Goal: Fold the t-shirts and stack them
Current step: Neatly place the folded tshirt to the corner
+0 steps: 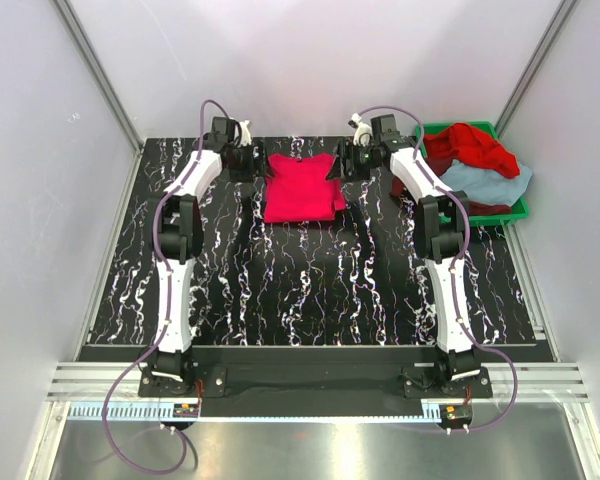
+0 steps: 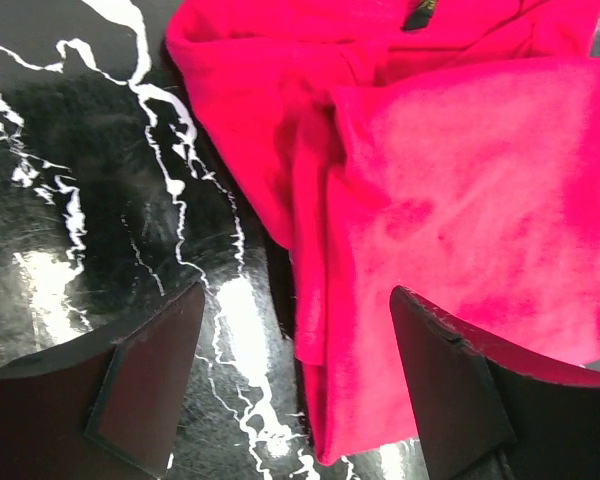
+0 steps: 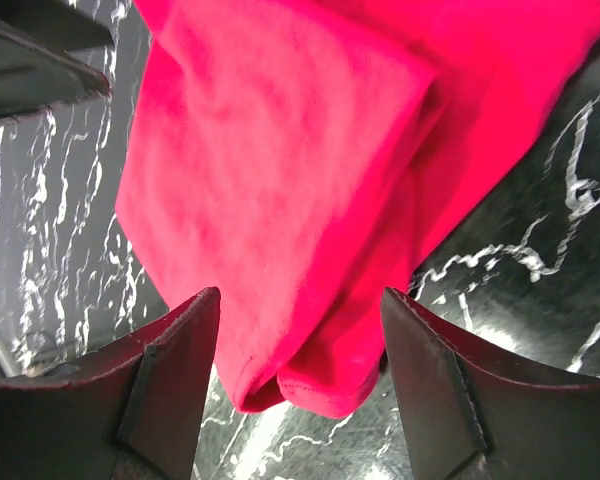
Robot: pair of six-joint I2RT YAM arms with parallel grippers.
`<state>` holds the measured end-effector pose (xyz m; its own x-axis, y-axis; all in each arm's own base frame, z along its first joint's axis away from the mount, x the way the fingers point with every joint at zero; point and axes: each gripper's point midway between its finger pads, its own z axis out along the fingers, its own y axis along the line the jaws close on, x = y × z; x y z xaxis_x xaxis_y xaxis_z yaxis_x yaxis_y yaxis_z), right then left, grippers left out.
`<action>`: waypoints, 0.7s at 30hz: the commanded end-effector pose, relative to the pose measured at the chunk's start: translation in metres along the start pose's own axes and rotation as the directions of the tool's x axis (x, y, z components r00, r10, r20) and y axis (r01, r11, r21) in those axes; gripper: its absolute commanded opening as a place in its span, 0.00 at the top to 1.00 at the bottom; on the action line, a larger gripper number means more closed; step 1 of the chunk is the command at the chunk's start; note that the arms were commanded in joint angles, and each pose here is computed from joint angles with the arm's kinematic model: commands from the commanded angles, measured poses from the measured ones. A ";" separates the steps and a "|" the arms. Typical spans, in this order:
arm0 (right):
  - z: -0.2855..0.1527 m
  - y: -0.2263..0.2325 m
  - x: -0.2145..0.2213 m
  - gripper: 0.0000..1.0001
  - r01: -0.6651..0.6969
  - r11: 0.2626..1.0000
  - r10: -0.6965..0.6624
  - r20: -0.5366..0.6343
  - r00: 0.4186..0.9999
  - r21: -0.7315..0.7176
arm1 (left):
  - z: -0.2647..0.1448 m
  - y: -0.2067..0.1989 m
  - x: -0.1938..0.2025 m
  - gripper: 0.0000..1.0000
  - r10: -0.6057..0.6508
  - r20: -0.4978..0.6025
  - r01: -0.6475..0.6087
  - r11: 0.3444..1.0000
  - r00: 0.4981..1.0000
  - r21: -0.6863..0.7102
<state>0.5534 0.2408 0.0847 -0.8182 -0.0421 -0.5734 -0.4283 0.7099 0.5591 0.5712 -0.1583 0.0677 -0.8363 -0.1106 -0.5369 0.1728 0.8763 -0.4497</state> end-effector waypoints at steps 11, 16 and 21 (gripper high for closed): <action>-0.003 0.019 0.003 0.28 -0.055 0.997 0.053 -0.027 0.998 -0.062 | 0.047 0.005 -0.009 0.19 -0.120 0.013 0.117 0.978 0.993 0.171; -0.004 0.023 0.004 0.28 -0.051 0.997 0.050 -0.029 0.998 -0.057 | 0.063 -0.014 0.005 0.29 -0.133 -0.033 0.137 0.952 0.991 0.274; -0.004 0.024 0.007 0.28 -0.041 0.998 0.039 -0.033 0.999 -0.043 | 0.070 -0.038 0.023 0.44 -0.130 -0.088 0.153 0.925 0.988 0.348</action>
<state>0.5396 0.2456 0.0778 -0.8626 -0.0276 -0.5051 -0.3801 0.6942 0.6112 0.6021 -0.1999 0.0423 -0.8469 -0.2153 -0.4863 0.2190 0.6921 -0.6878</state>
